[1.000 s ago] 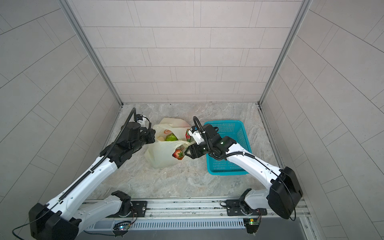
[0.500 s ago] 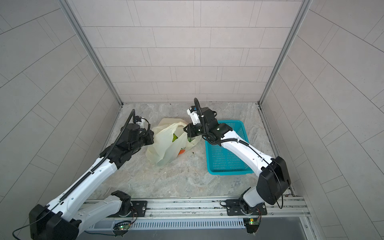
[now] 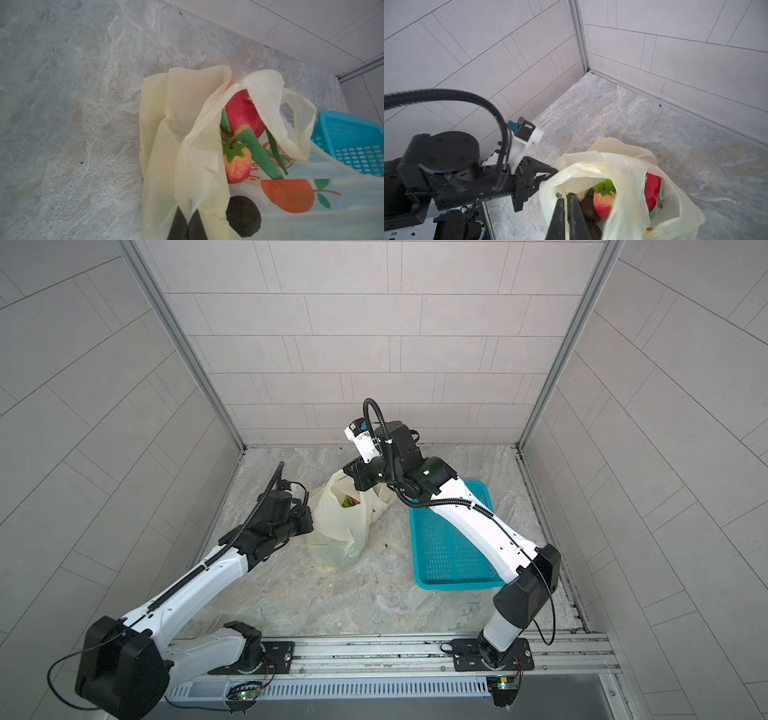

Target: Place the fruits into the plastic bag

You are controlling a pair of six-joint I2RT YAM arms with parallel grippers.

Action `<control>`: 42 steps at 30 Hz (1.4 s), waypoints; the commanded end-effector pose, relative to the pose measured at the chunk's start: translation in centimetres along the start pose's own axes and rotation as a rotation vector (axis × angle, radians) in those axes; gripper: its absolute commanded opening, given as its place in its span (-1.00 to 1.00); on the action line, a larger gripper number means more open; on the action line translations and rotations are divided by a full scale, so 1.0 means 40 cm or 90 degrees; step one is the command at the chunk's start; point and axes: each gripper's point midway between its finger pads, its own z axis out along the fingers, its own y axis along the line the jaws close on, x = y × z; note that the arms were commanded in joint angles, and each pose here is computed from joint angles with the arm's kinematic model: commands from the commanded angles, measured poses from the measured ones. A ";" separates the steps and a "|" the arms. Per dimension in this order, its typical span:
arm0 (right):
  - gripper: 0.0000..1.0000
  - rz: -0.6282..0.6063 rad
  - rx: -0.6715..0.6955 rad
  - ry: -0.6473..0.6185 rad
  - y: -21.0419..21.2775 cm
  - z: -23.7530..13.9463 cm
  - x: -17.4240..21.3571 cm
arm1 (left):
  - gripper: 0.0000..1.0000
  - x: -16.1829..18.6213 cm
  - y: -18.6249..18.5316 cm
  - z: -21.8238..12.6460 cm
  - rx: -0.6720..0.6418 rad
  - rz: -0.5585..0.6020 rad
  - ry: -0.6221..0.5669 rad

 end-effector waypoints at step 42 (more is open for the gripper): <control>0.29 0.354 0.305 0.368 -0.465 0.275 0.535 | -1.00 0.047 0.089 -0.073 -0.066 -0.009 -0.029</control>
